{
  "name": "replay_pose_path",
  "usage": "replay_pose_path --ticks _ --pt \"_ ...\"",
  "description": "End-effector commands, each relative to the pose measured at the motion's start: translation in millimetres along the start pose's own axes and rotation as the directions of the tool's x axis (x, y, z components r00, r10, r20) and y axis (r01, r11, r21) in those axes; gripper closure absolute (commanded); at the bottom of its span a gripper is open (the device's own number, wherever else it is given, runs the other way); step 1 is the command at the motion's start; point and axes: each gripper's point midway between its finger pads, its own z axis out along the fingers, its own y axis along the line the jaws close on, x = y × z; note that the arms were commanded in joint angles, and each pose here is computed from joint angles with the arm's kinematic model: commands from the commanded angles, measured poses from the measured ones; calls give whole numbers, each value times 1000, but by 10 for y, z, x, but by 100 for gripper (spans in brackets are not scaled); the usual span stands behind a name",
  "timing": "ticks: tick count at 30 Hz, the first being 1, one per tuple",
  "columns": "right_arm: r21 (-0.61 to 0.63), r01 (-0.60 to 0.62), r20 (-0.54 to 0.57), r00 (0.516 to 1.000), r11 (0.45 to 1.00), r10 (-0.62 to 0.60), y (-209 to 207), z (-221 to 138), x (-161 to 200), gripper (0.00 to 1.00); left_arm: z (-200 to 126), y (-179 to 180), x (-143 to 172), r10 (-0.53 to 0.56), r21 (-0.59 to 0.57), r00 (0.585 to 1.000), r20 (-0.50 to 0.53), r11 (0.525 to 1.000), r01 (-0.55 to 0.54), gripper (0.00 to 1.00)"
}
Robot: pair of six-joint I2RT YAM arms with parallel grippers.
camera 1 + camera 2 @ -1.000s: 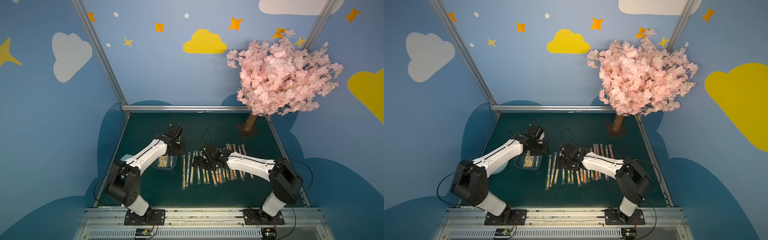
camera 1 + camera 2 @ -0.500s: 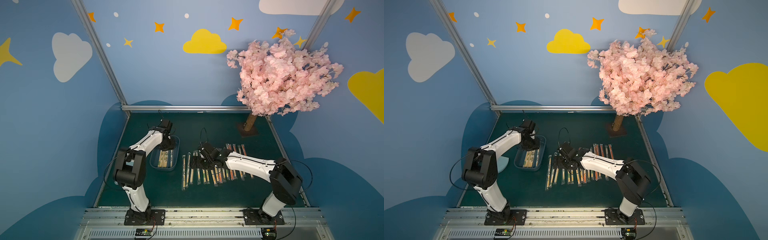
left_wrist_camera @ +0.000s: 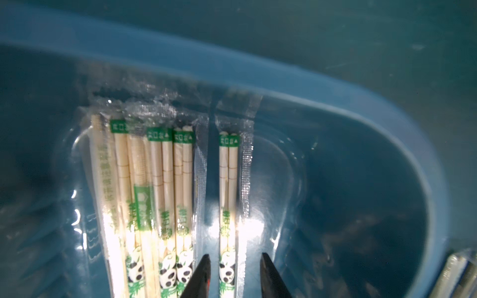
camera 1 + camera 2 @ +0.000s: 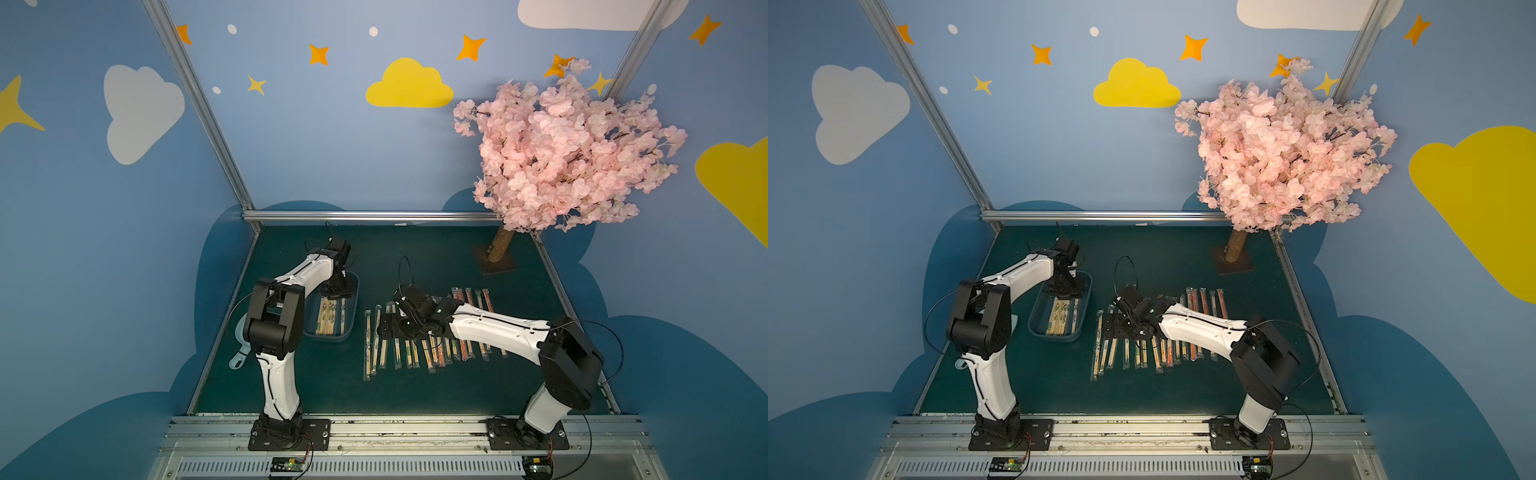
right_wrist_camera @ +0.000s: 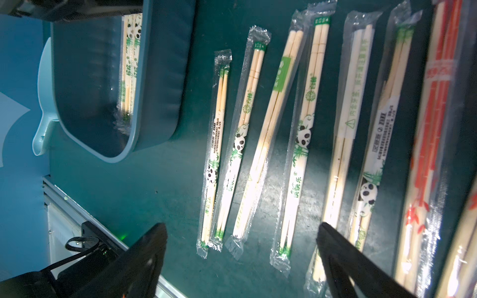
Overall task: Take the paired disposable chopsticks out of the storage box
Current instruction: Pick up the paired disposable chopsticks from the storage box.
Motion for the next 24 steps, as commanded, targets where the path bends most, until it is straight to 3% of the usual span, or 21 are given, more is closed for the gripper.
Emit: replay_pose_path --ticks 1,5,10,15,21,24 --pt "16 17 -4 1000 1000 -17 25 -4 -17 6 88 49 41 17 -35 999 -40 999 -19 66" --pt "0 34 11 999 999 -34 72 -28 -53 6 160 41 57 28 -49 998 -63 998 -31 66" --pt "-105 84 86 993 991 -75 317 -160 -205 6 253 74 97 40 -92 993 -108 995 -50 68" --pt "-188 114 145 986 976 -87 501 -277 -304 6 283 78 148 51 -105 991 -127 992 -65 78" --pt "-183 106 141 987 977 -80 482 -265 -276 6 288 28 182 58 -79 990 -127 995 -68 92" --pt "-179 112 147 985 977 -86 485 -277 -277 6 236 14 155 58 -73 993 -107 995 -66 95"
